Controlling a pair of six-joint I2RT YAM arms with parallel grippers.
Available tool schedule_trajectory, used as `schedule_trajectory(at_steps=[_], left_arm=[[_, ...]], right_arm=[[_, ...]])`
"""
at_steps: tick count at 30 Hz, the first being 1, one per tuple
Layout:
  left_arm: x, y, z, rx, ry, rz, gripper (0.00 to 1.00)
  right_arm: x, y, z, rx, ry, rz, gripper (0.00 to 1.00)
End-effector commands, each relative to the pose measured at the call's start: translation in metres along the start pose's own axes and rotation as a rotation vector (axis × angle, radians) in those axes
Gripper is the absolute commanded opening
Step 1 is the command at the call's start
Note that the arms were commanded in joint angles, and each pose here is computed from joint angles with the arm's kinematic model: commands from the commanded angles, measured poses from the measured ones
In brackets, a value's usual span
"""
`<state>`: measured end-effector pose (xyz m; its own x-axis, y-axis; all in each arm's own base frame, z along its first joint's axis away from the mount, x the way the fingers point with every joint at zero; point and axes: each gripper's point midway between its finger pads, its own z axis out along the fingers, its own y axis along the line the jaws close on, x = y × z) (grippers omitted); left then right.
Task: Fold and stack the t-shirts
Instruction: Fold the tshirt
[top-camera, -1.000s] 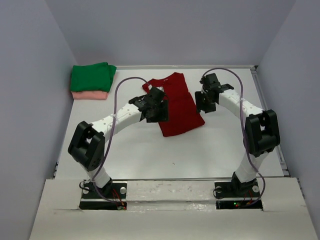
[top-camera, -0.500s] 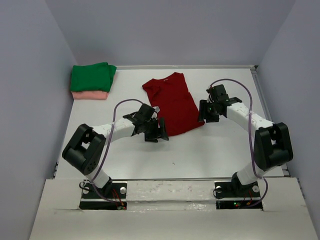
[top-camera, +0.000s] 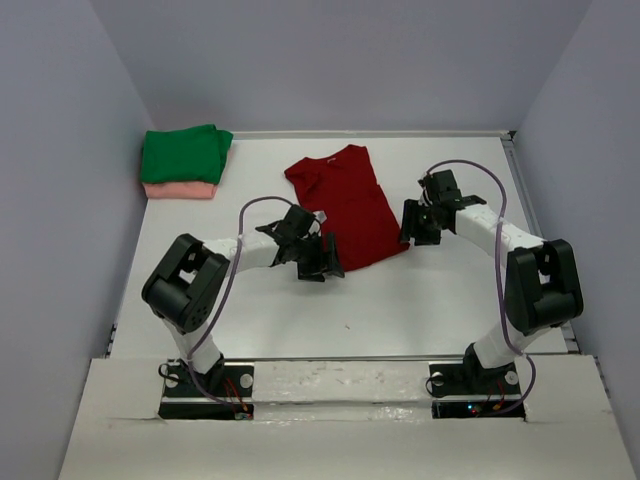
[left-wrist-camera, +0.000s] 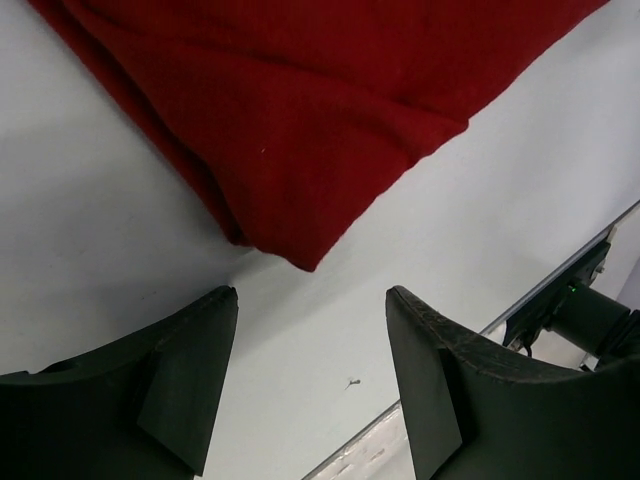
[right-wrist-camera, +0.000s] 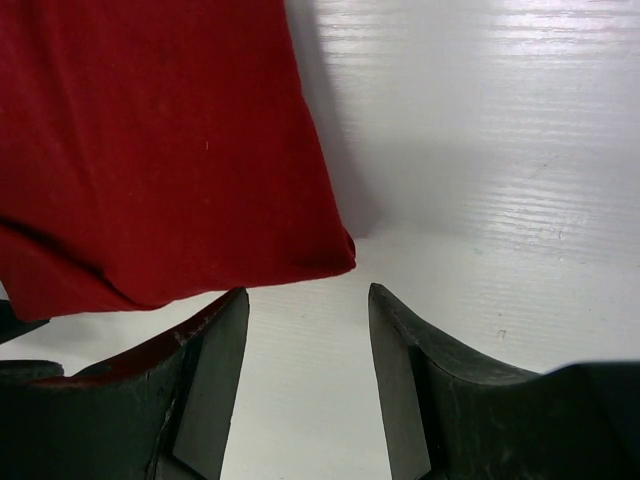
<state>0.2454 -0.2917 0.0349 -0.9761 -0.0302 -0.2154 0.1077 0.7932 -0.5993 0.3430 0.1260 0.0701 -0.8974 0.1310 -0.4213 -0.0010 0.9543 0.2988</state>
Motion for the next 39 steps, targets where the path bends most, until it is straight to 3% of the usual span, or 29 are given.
schedule_trajectory(at_steps=[1,24,39], left_arm=[[-0.014,-0.012,0.003,0.022,-0.016,0.029,0.73],[-0.041,0.010,-0.013,-0.036,-0.063,0.000,0.66],[-0.033,0.009,-0.006,0.008,-0.041,-0.021,0.49]], right_arm=[[-0.022,0.004,-0.010,-0.031,-0.077,-0.002,0.57],[-0.012,-0.007,0.003,0.000,-0.035,0.017,0.57],[-0.014,-0.011,0.006,0.026,-0.032,0.019,0.57]])
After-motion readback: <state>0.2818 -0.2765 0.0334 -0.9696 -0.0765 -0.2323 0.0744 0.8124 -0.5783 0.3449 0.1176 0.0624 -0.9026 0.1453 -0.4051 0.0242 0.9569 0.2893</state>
